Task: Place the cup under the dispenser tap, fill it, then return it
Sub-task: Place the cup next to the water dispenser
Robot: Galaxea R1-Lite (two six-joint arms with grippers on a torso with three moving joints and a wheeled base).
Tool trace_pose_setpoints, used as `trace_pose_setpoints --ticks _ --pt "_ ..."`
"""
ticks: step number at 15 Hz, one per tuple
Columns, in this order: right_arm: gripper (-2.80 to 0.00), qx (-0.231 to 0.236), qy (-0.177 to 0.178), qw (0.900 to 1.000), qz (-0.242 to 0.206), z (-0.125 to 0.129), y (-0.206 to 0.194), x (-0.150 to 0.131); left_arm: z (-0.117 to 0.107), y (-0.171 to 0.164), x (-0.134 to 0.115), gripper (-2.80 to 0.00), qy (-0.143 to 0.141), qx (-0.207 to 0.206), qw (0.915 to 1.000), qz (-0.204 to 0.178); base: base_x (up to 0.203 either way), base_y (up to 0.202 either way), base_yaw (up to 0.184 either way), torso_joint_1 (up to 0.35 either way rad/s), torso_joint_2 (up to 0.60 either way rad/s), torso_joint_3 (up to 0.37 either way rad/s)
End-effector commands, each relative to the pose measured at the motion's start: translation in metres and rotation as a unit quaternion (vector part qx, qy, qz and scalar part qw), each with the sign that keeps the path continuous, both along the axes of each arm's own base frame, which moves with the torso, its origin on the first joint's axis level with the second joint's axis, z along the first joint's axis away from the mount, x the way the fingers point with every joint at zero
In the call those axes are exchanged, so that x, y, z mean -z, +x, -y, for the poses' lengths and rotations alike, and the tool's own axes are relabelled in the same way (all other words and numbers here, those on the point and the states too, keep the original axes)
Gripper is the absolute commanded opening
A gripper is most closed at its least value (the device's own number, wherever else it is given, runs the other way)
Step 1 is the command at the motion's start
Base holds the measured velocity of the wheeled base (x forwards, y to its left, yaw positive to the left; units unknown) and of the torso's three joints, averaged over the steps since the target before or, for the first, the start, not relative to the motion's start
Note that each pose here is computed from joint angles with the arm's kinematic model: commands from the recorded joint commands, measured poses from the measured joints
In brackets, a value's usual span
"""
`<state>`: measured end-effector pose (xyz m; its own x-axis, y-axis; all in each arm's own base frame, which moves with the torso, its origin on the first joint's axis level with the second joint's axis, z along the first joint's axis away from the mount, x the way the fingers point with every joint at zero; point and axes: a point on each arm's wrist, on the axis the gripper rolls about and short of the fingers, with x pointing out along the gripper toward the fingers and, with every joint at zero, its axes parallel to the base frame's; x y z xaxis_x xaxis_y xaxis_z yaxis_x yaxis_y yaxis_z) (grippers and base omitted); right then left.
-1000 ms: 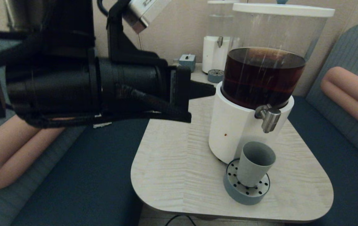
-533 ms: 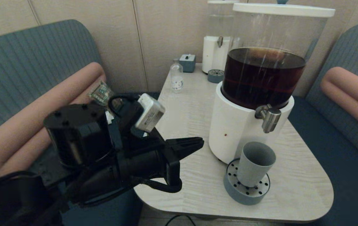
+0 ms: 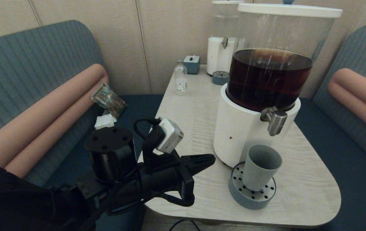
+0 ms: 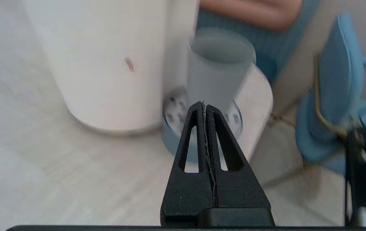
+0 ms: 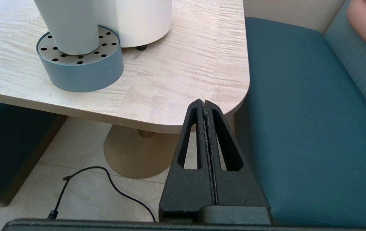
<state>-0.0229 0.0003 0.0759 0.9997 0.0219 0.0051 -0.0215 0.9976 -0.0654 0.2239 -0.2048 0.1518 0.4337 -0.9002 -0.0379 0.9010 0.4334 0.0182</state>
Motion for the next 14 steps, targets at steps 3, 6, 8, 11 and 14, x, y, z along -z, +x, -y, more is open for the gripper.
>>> trace_pose_setpoints --ticks 3,6,8,11,14 --pt "-2.8 -0.001 -0.001 1.0 0.001 0.0 0.0 0.0 0.005 0.002 0.019 -2.8 0.02 0.011 0.9996 -0.019 0.0 0.0 0.0 0.0 0.0 0.0" --pt "-2.8 -0.001 0.0 1.0 0.0 0.0 0.0 0.0 0.011 0.001 0.03 0.0 0.033 0.022 0.9988 -0.028 0.0 0.0 0.0 0.0 0.0 0.0" --pt "-2.8 -0.001 0.0 1.0 0.001 0.0 0.0 0.0 0.015 0.0 0.034 0.0 0.038 0.037 0.9982 -0.027 0.0 0.0 0.0 0.0 0.0 0.0" --pt "-2.8 -0.001 0.0 1.0 0.001 0.0 0.0 0.0 0.031 -0.004 0.04 0.0 0.045 0.063 0.9967 -0.023 0.0 0.0 0.0 0.0 0.0 0.0" --pt "-2.8 -0.001 0.0 1.0 0.001 0.0 0.0 0.0 0.056 0.0 0.042 0.0 0.036 0.083 0.9958 -0.014 0.0 0.0 0.0 0.0 0.0 0.0"
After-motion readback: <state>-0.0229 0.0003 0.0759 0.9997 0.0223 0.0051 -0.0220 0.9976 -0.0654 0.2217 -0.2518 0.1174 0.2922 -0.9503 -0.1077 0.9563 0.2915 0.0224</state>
